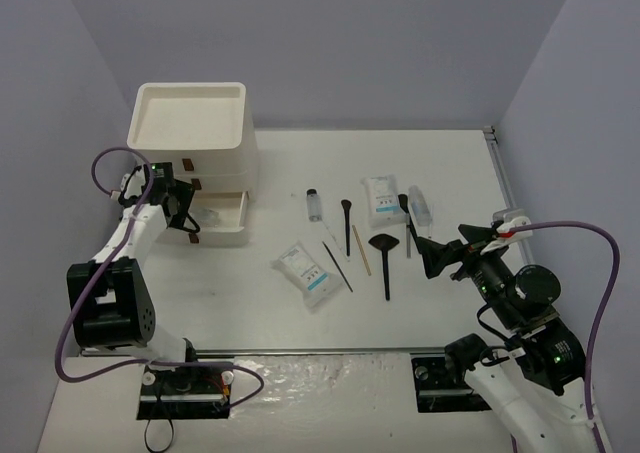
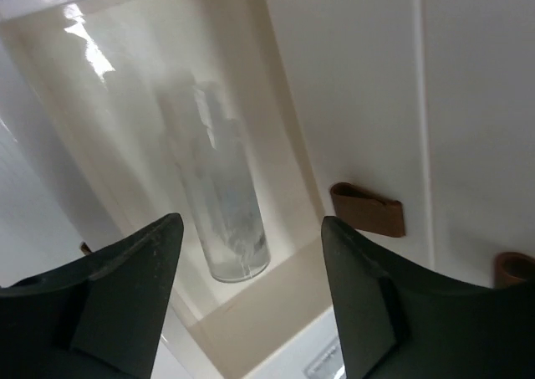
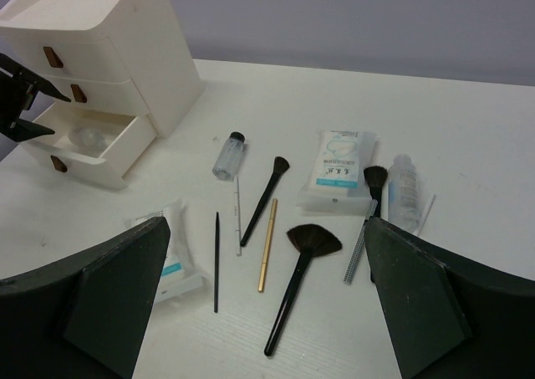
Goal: Organize the makeup
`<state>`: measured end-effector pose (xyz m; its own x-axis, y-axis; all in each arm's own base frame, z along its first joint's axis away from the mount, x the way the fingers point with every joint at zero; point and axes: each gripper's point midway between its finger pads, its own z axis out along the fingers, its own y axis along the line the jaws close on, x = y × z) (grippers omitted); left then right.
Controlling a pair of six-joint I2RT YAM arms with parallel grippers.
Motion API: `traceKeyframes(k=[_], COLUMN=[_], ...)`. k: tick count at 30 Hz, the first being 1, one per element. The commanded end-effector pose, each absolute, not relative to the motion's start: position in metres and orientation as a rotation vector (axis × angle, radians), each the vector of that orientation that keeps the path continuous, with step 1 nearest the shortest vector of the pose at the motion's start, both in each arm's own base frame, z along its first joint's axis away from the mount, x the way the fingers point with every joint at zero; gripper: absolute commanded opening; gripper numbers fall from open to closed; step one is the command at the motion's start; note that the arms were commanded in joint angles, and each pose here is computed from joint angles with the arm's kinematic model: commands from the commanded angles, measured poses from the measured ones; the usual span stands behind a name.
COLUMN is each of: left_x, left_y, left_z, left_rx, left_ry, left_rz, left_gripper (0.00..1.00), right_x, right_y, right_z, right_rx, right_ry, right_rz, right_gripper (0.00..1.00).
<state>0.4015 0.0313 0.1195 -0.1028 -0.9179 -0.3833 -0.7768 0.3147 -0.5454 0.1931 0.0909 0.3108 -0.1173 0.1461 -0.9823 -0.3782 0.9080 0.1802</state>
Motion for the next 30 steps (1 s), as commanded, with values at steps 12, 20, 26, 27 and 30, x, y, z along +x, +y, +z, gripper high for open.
traceKeyframes(k=[12, 20, 26, 27, 30], left_x=[0.402, 0.387, 0.404, 0.410, 0.428], left_y=[-0.037, -0.148, -0.215, -0.224, -0.248], left_z=[0.217, 0.238, 0.198, 0.193, 0.188], left_rx=[-0.970, -0.479, -0.308, -0.290, -0.248], left_ry=[2.019, 2.177, 2.313, 2.328, 2.352], left_rz=[-0.368, -0.211, -0.174, -0.176, -0.197], left_gripper=[0.87, 0.97, 0.97, 0.97, 0.97], right_x=[0.201, 0.204, 0.207, 0.207, 0.206], right_y=[0.097, 0.098, 0.101, 0.101, 0.100], right_z=[0.324, 0.326, 0.323, 0.322, 0.321], right_rx=[-0.190, -0.197, -0.206, -0.206, -0.201], right_ry=[1.598, 1.607, 1.625, 1.626, 1.628], right_rz=[0.460, 0.453, 0.458, 0.458, 0.458], right_gripper=[1.00, 1.00, 1.00, 1.00, 1.00])
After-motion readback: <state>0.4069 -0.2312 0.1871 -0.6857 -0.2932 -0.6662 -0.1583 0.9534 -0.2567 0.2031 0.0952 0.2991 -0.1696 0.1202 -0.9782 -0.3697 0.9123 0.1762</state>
